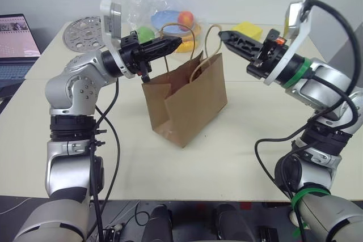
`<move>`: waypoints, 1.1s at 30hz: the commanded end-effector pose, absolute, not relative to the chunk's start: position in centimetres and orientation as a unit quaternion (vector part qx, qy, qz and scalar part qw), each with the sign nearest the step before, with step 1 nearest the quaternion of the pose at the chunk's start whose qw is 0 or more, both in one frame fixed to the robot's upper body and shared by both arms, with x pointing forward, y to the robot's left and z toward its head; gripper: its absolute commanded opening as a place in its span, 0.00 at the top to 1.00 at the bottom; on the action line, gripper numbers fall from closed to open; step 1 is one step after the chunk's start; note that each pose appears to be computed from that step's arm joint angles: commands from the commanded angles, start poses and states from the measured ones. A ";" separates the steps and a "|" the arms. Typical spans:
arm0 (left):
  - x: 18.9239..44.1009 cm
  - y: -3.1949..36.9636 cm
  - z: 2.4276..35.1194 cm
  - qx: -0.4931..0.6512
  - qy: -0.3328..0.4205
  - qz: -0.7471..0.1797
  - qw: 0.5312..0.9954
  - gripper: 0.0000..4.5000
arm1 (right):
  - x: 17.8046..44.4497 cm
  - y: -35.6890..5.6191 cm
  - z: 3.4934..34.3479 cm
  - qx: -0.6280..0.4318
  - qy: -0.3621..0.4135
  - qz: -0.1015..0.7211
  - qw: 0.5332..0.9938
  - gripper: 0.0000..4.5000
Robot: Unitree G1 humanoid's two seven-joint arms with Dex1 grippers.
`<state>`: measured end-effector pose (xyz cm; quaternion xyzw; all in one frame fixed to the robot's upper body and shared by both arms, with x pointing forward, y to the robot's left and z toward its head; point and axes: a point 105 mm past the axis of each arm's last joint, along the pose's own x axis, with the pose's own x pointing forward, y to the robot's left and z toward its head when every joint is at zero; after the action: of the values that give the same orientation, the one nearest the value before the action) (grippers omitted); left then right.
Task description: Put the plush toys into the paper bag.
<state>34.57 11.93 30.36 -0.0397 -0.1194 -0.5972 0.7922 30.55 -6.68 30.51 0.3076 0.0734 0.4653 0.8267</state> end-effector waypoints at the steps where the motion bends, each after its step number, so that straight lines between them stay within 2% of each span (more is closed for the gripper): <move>1: 34.2 12.0 29.6 -0.022 -0.113 -0.602 0.790 1.00 | 29.8 -5.1 29.7 0.243 0.069 0.470 0.846 1.00; 8: 33.4 11.9 27.7 -0.039 -0.084 -0.612 0.785 1.00 | 31.1 -3.1 27.1 0.193 0.067 0.441 0.874 1.00; 17: 34.2 13.0 27.2 -0.035 -0.084 -0.576 0.812 1.00 | 31.8 -2.8 27.4 0.180 0.036 0.445 0.876 1.00; 18: 34.2 13.1 27.4 -0.040 -0.083 -0.578 0.811 1.00 | 31.8 -2.9 27.4 0.180 0.034 0.447 0.875 0.96; 22: 33.7 13.7 28.1 -0.034 -0.082 -0.581 0.809 0.82 | 31.2 -3.6 27.9 0.183 0.028 0.468 0.864 0.73; 31: 31.5 18.2 29.7 0.031 -0.059 -0.540 0.839 0.23 | 30.7 -7.0 29.9 0.155 0.004 0.473 0.867 0.05; 32: 31.3 18.8 29.9 0.038 -0.064 -0.527 0.847 0.17 | 30.6 -7.3 30.3 0.156 0.000 0.475 0.866 0.00; 33: 31.2 19.1 30.1 0.043 -0.067 -0.519 0.851 0.10 | 30.5 -7.5 30.5 0.157 -0.003 0.477 0.865 0.00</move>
<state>32.11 19.00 28.64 0.0265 -0.0393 -0.5197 0.8531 31.67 -7.66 28.60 0.1590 0.0288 0.4486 0.8790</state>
